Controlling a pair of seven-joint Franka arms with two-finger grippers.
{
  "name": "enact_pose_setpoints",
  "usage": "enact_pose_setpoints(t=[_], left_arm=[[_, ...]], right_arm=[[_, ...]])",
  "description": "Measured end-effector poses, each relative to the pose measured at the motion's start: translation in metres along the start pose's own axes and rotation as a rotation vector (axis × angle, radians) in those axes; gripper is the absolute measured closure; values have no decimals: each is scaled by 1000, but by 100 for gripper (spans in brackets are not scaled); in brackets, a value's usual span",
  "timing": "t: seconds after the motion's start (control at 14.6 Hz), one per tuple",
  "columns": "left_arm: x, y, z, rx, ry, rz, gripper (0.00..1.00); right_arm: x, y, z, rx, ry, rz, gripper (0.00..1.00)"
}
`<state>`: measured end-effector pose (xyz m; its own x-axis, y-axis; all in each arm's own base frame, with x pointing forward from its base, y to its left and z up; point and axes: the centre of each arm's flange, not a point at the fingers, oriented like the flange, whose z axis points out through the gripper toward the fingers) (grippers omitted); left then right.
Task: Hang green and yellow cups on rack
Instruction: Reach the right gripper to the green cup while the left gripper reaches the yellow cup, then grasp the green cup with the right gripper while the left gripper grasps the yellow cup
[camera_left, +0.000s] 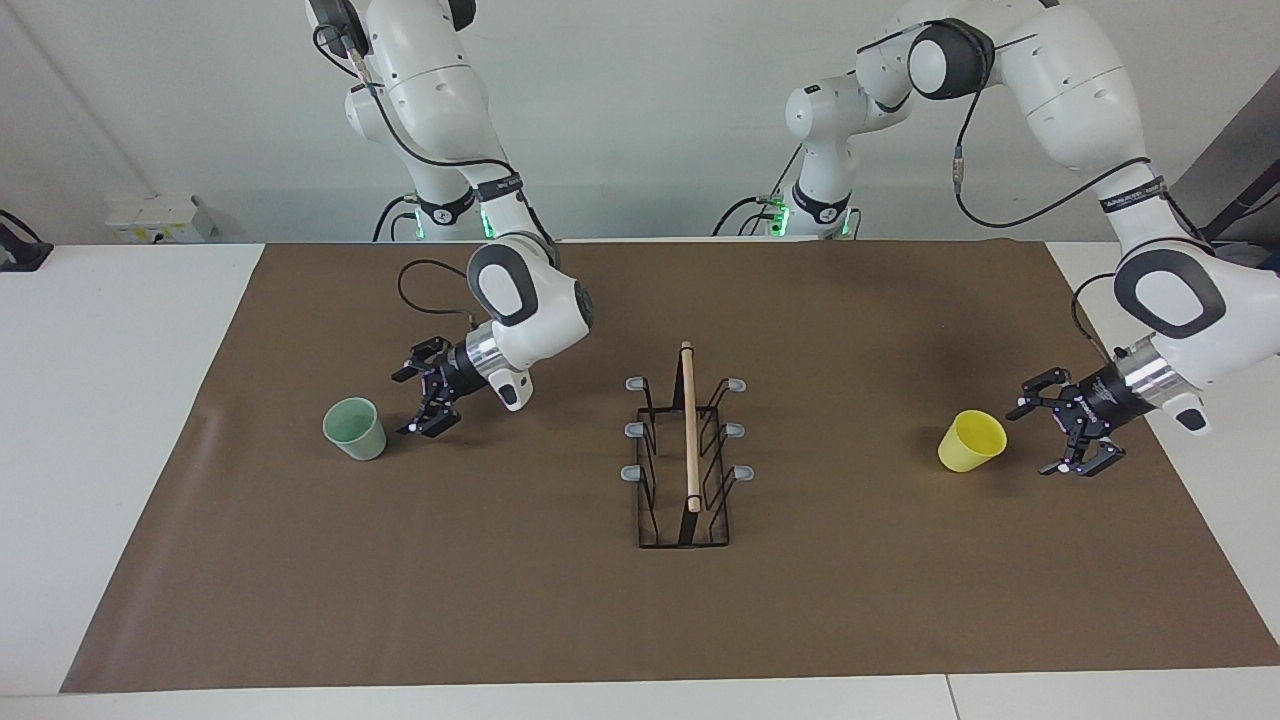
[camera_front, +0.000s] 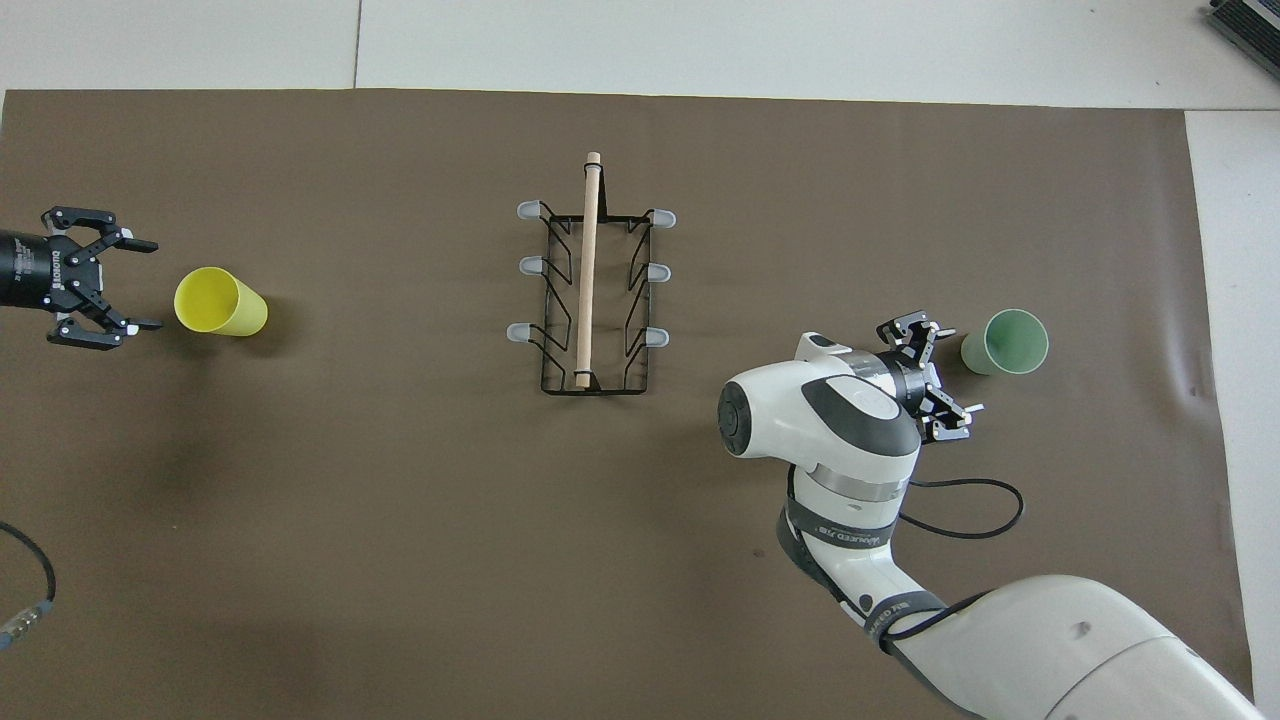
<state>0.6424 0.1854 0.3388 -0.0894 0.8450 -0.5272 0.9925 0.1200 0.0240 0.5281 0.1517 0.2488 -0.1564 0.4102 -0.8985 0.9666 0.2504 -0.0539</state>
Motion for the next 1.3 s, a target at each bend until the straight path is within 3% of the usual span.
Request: enact_pose_setpoints(t=[0.27, 0.48, 0.68, 0.96, 1.3], left_arm=[[18, -25, 15, -58, -59, -104, 0], [24, -44, 39, -122, -140, -214, 0], [11, -56, 65, -174, -190, -291, 0], [-17, -60, 93, -225, -205, -335, 0], [-17, -60, 91, -236, -206, -342, 0]], right_arm=[[7, -2, 18, -23, -35, 29, 0], [7, -4, 25, -52, -66, 59, 0], [6, -2, 37, -74, -52, 79, 0], [6, -2, 54, -91, -45, 81, 0], [30, -5, 68, -126, -78, 76, 0]])
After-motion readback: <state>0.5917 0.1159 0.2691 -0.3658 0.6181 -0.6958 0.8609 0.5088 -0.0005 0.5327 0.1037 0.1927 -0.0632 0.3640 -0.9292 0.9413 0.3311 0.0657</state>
